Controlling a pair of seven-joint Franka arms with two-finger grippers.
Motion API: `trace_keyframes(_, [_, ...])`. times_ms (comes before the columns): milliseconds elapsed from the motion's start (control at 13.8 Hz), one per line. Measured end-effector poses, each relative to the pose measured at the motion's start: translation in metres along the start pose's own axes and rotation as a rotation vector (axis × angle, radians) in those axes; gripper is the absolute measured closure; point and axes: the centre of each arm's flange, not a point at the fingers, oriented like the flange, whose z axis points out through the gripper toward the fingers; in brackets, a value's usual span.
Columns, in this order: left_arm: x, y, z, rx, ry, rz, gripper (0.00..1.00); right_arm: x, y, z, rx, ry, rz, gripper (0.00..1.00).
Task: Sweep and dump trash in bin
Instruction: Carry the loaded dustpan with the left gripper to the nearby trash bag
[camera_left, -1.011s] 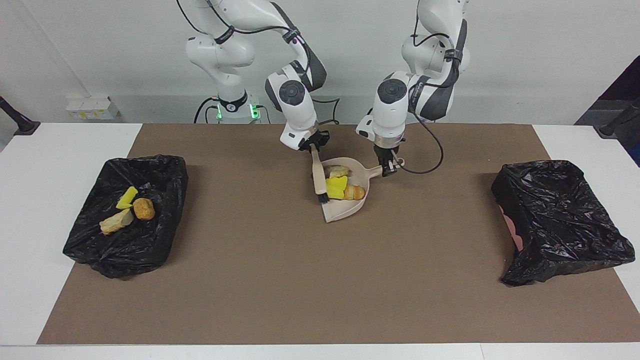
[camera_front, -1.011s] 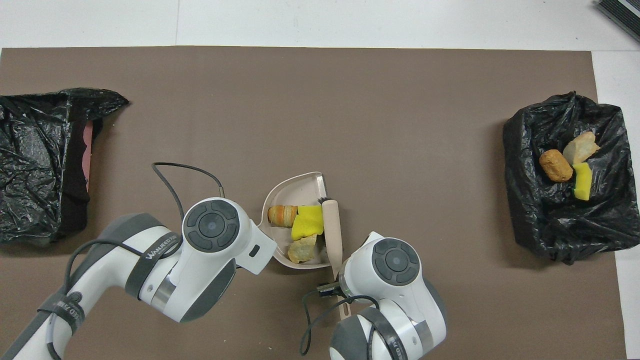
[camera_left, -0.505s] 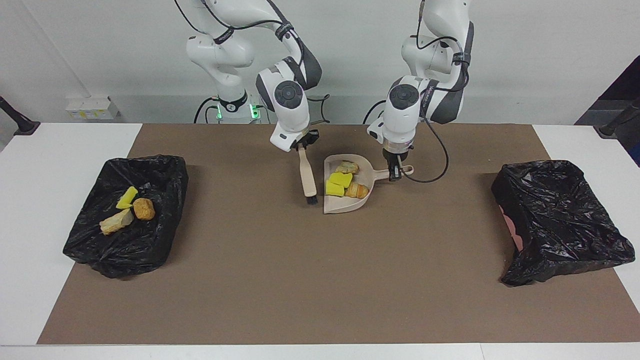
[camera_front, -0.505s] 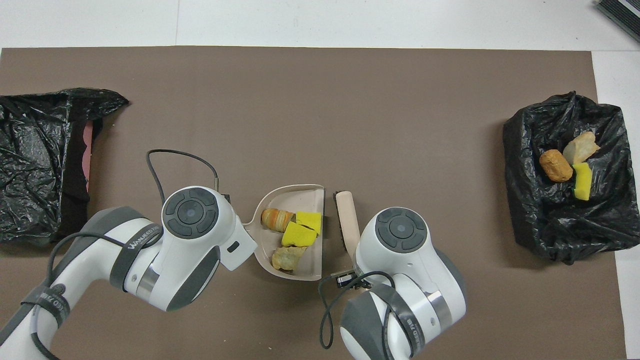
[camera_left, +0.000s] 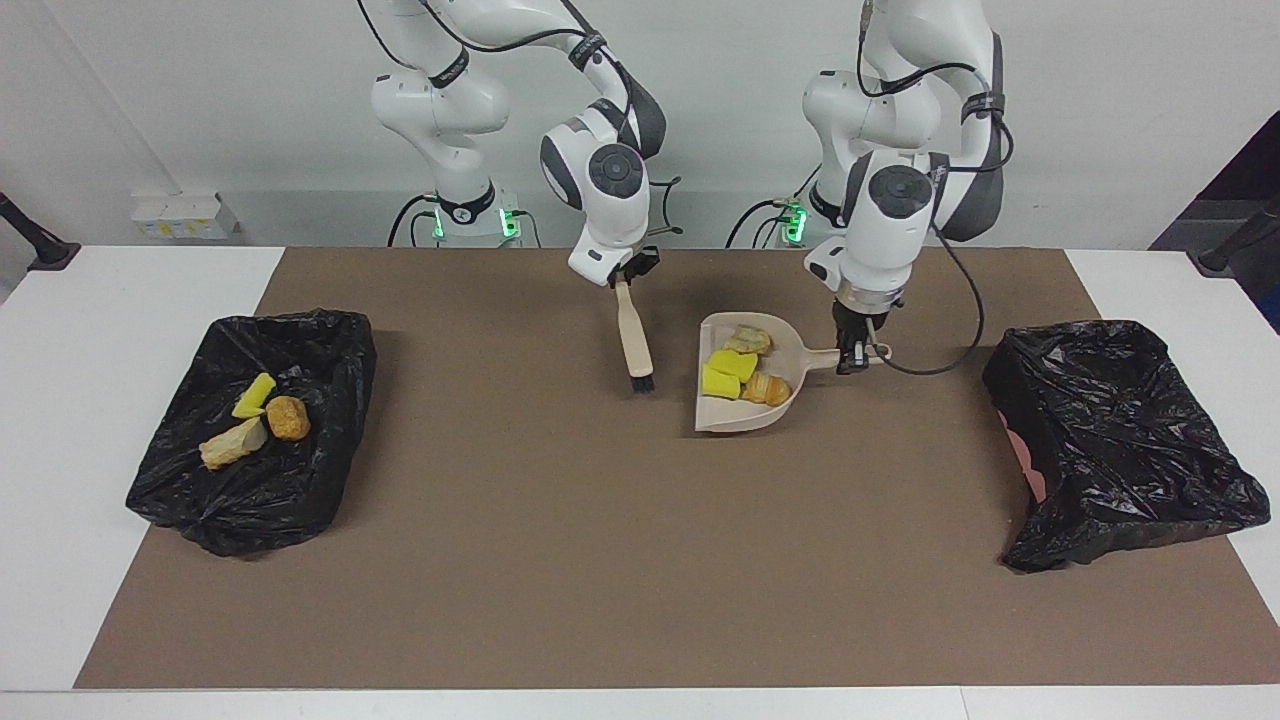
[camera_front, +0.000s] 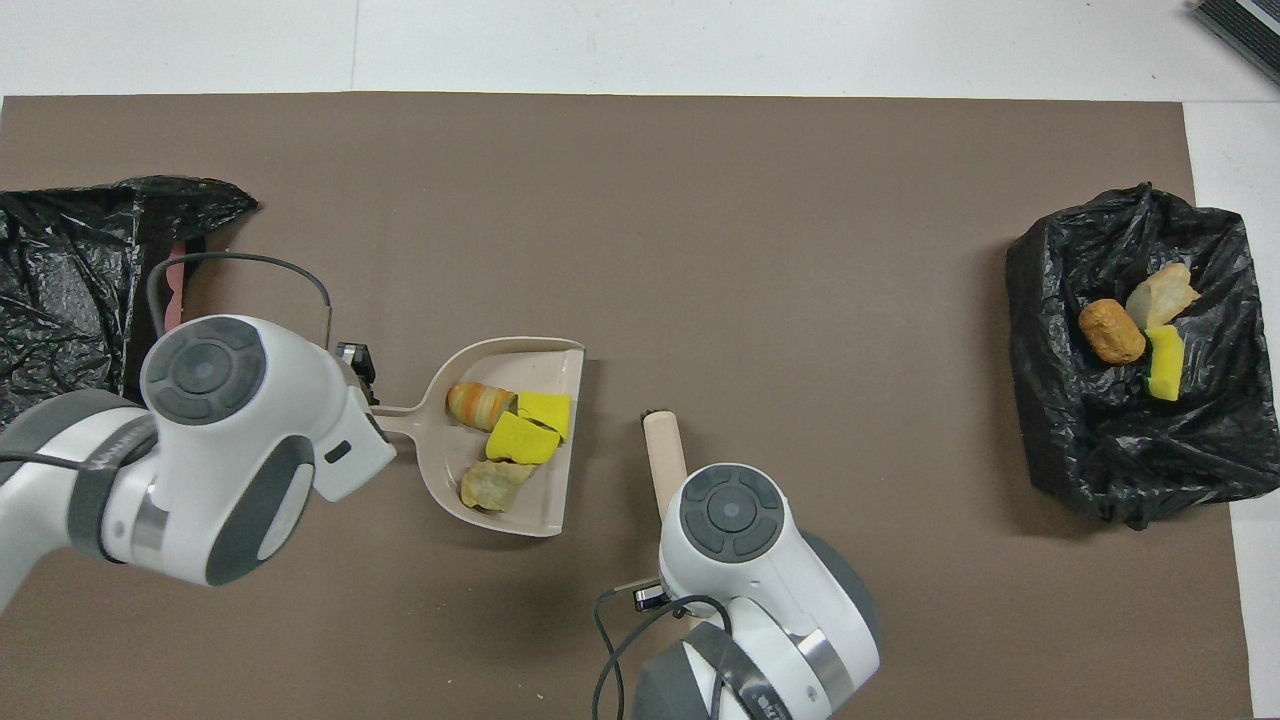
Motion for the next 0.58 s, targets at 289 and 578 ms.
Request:
trace_keyframes(289, [-0.128,-0.011,-0.041,0.038,0.046,-0.102,0.68,-0.035,-0.06,0.017,-0.014,0.026,0.041,0.74])
trace_keyframes(578, [-0.248,-0.006,-0.066,0.041,0.088,-0.246,0.68,-0.063,-0.105,0.042,-0.007,0.03,0.102,0.74])
